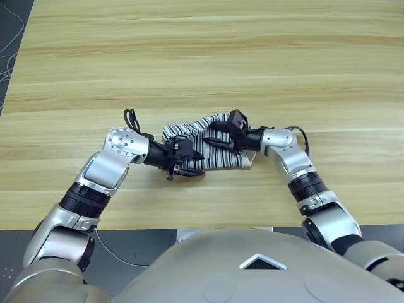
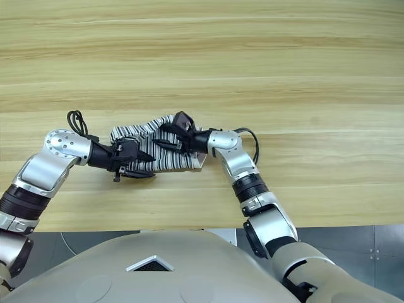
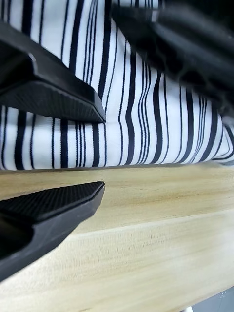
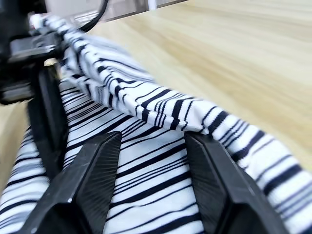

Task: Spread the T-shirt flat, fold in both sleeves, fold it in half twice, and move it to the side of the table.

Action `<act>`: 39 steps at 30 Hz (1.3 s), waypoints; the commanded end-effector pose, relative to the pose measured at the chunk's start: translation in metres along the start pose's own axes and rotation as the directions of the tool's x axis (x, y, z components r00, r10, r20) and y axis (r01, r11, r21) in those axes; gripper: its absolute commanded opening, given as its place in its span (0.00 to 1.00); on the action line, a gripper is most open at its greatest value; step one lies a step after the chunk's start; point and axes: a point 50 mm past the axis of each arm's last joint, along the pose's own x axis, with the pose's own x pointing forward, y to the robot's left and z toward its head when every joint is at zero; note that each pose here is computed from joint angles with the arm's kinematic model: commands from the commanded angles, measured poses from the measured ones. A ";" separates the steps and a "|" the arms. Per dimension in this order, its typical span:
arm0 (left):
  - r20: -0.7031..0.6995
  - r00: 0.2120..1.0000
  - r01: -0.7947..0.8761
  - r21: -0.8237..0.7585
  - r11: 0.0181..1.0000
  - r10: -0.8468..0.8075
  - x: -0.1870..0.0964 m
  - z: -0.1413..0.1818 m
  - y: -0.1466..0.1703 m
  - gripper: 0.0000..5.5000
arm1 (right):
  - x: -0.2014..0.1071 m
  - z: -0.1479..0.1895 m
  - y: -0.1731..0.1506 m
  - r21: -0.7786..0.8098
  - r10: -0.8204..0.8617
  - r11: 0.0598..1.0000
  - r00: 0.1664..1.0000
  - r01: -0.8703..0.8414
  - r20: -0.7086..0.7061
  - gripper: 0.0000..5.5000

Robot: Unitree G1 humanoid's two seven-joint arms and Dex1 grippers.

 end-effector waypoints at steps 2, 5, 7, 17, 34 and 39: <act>-0.078 0.995 0.061 -0.088 0.994 -0.068 0.006 -0.020 -0.012 0.40 | 0.010 0.016 -0.012 0.012 -0.051 0.999 0.997 0.051 0.062 0.44; -0.077 0.994 0.066 -0.089 0.994 -0.073 0.006 -0.021 -0.013 0.40 | 0.017 0.022 -0.021 0.008 -0.109 0.994 0.992 0.108 0.067 0.44; -0.076 0.994 0.067 -0.091 0.994 -0.074 0.006 -0.020 -0.014 0.40 | 0.027 0.028 -0.030 -0.028 -0.177 0.984 0.983 0.178 0.038 0.44; -0.059 0.995 0.071 -0.091 0.993 -0.076 0.009 -0.016 -0.017 0.40 | 0.028 -0.028 -0.037 -0.254 -0.313 0.938 0.888 0.234 -0.338 0.44; 0.276 0.884 -0.371 -0.080 0.925 0.378 -0.054 0.047 0.050 0.40 | 0.004 0.051 -0.039 -0.347 -0.165 0.908 0.962 0.235 0.220 0.44; 0.290 0.856 -0.410 -0.124 0.904 0.428 -0.073 0.027 0.041 0.40 | 0.002 0.045 -0.027 -0.368 -0.123 0.911 0.976 0.184 0.182 0.44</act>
